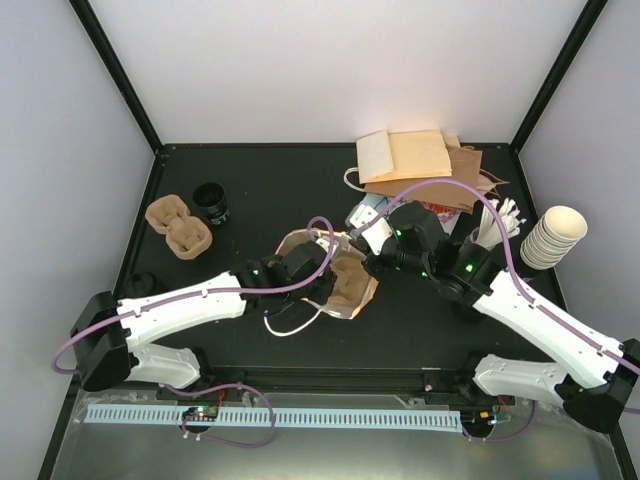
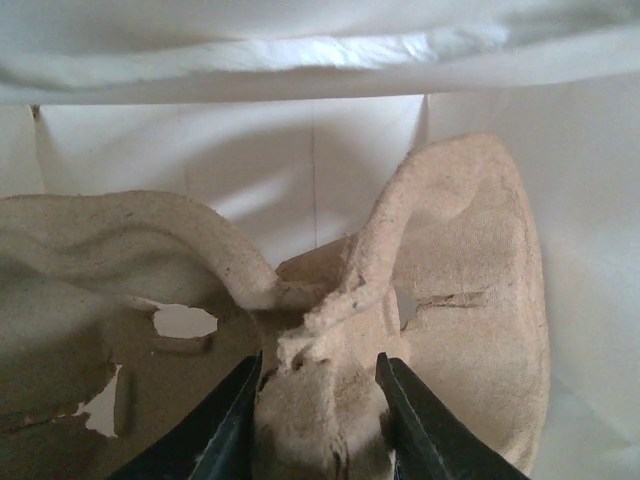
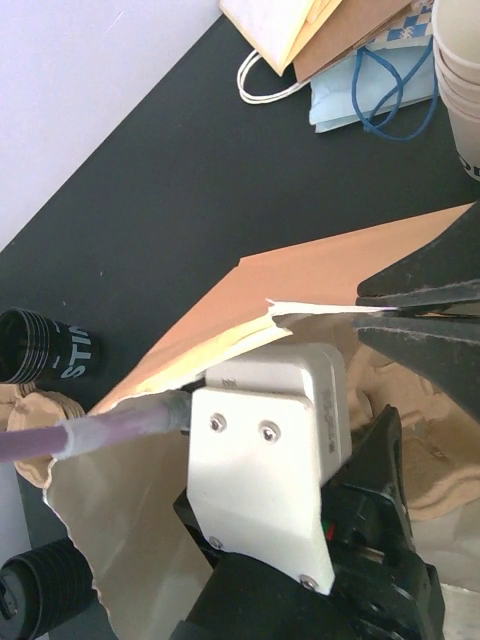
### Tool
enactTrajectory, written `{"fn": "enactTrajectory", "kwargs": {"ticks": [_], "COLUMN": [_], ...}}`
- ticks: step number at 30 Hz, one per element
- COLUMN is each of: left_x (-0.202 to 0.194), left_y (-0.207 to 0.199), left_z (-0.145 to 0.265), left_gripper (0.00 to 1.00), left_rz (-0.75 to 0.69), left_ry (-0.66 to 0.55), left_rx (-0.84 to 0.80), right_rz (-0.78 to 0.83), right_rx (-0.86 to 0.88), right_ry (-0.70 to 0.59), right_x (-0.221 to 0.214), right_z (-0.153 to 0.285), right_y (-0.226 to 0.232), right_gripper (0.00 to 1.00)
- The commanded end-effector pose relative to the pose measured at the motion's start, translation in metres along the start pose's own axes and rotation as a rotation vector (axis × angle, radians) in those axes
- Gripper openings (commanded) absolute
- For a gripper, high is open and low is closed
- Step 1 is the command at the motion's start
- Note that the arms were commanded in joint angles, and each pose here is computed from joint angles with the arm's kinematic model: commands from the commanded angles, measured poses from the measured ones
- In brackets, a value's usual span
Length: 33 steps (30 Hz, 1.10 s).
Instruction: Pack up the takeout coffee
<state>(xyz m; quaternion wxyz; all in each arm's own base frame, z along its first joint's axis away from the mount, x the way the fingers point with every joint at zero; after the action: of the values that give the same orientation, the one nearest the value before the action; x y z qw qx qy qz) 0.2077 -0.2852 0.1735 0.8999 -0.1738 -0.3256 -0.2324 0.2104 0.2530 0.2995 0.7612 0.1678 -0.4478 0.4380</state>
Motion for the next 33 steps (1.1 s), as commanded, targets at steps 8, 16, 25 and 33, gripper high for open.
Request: {"fn": "enactTrajectory", "kwargs": {"ticks": [8, 16, 25, 33], "left_x": [-0.019, -0.03, -0.022, -0.038], "left_y": [-0.008, -0.006, -0.009, -0.015], "left_z": [-0.009, -0.025, -0.029, -0.048], "left_gripper": [0.28, 0.29, 0.29, 0.29], "left_rz": [-0.122, -0.117, -0.131, -0.152], "left_ry": [0.051, 0.143, 0.077, 0.179], "left_rx": [-0.036, 0.005, -0.011, -0.028], "right_rz": [0.013, 0.081, -0.004, -0.001], "right_rx": [-0.068, -0.057, -0.086, -0.067], "right_ry": [-0.145, -0.185, -0.199, -0.259], "right_x": [0.036, 0.042, 0.043, 0.047], "right_z": [0.019, 0.022, 0.026, 0.038], "right_y": [-0.007, 0.009, 0.003, 0.006], "right_gripper": [0.01, 0.01, 0.01, 0.01]}}
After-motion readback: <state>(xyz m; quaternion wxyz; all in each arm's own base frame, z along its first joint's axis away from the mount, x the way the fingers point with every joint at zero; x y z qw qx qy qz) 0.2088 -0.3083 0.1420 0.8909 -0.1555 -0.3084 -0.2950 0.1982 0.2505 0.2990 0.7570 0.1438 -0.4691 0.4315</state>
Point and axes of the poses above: each gripper's point midway between its finger pads, its own z axis back along the fingers, its own y axis along the line the jaws close on, x = y × z, the point moved 2 cm from there along z, back along the fingers, and after that the axes turned 2 degrees about -z, right-handed, at the moved point
